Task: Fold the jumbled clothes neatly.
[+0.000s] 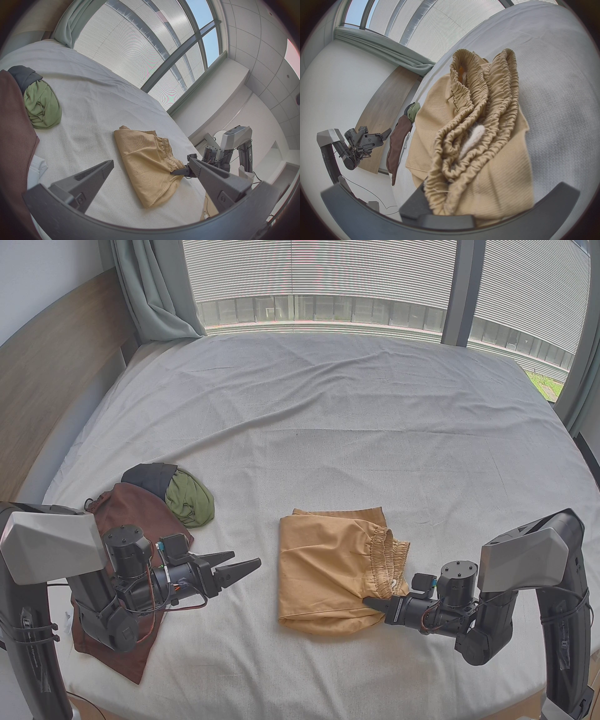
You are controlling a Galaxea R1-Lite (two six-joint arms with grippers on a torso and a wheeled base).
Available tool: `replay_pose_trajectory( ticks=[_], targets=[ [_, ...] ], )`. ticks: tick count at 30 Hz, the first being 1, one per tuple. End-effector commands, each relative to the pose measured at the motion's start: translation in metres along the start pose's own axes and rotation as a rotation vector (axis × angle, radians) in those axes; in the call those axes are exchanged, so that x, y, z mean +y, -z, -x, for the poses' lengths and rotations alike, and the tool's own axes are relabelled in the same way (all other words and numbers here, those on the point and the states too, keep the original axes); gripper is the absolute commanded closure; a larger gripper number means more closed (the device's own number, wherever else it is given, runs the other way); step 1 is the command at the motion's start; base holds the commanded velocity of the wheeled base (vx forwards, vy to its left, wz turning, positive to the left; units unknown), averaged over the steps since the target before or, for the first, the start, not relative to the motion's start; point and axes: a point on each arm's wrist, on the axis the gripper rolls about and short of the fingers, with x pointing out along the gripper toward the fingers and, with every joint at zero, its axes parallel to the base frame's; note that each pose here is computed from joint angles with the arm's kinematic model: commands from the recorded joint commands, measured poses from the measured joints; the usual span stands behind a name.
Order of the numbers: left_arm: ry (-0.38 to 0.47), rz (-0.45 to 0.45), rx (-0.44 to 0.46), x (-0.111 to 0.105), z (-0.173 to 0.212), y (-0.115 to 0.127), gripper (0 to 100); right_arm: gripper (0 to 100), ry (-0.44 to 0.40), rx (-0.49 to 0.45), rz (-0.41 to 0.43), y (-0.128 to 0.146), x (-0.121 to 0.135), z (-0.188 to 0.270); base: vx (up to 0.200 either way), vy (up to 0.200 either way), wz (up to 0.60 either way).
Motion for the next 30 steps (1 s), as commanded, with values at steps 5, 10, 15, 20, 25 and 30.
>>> replay_pose_trajectory(
  ticks=[5, 10, 15, 20, 25, 30],
  targets=[
    [0.002, -0.112, 0.001, 0.001, 0.0, 0.0, 0, 100, -0.033, -0.04, 0.065, -0.012, 0.009, -0.002, 0.0, 0.0, 0.0],
    [-0.011, -0.169, -0.012, 0.005, 0.006, -0.004, 0, 100, -0.069, -0.059, 0.088, -0.019, 0.025, 0.003, 0.0, 0.0, 0.0],
    [0.043, -0.323, -0.002, 0.008, 0.011, -0.006, 0, 100, -0.101, -0.081, 0.109, -0.026, 0.039, 0.009, 0.0, 0.0, 0.0],
    [0.083, -0.369, 0.002, 0.006, 0.012, -0.007, 0, 100, -0.126, -0.101, 0.123, -0.032, 0.049, 0.011, 0.0, 0.0, 0.0],
    [0.085, -0.376, -0.003, 0.004, 0.013, -0.009, 0, 100, -0.143, -0.124, 0.135, -0.039, 0.054, 0.013, 0.0, 0.0, 0.0],
    [0.087, -0.374, -0.003, 0.002, 0.014, -0.009, 0, 100, -0.188, -0.143, 0.157, -0.047, 0.066, 0.016, 0.0, 0.0, 0.0]
  ],
)
